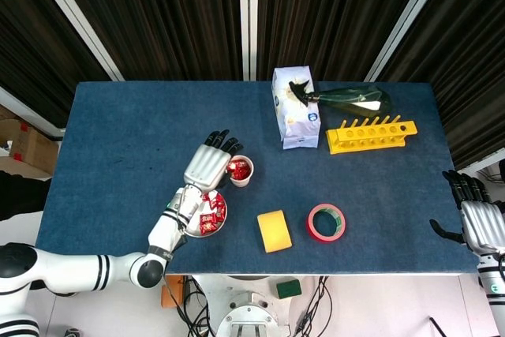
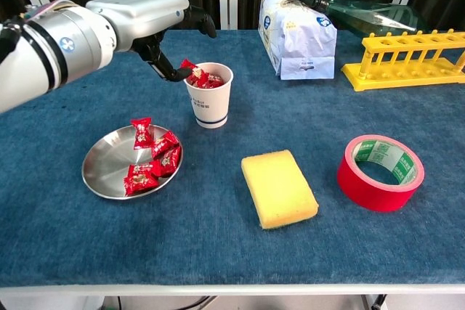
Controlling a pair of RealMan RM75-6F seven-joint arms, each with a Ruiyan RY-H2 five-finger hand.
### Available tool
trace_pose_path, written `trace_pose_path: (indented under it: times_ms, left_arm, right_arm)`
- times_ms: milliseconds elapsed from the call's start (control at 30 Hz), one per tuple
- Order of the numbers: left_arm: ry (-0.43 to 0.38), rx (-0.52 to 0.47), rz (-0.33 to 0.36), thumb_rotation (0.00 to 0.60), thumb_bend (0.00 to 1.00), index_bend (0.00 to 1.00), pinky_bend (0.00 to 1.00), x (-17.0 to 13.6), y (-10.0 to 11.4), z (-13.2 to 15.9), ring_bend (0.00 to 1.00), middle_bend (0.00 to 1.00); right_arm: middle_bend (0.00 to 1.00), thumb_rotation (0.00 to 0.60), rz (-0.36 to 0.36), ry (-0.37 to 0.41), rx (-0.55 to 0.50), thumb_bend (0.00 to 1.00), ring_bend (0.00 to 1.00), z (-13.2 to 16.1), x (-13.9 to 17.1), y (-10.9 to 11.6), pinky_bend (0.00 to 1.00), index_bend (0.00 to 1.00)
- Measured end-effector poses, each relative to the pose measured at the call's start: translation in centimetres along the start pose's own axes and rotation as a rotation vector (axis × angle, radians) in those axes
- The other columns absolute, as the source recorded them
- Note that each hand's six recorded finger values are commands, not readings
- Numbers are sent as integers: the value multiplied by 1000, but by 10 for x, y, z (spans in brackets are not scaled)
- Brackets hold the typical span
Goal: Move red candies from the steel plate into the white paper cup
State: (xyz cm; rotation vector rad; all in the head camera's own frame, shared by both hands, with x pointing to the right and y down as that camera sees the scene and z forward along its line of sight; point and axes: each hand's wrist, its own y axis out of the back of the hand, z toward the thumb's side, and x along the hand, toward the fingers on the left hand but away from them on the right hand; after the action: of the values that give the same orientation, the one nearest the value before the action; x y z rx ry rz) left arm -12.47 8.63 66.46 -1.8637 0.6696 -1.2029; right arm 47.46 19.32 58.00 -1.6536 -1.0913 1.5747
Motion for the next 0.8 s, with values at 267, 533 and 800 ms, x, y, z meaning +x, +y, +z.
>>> trace_pose_path:
  times_ms: [267, 533, 800]
  left_arm:
    - [25, 14, -43, 600, 350, 362, 98, -52, -10, -24, 23, 166]
    - [54, -9, -144, 600, 338, 362, 98, -93, -43, -48, 23, 165]
    - [45, -43, -176, 600, 266, 354, 99, -98, -65, -49, 24, 166]
  right_arm:
    - [36, 600, 2, -1, -1, 240, 0, 0, 0, 0, 0, 16]
    - [36, 600, -1, 3, 3, 240, 0, 2, 2, 0, 0, 16]
    - [35, 600, 0, 3, 3, 240, 0, 2, 2, -1, 0, 16]
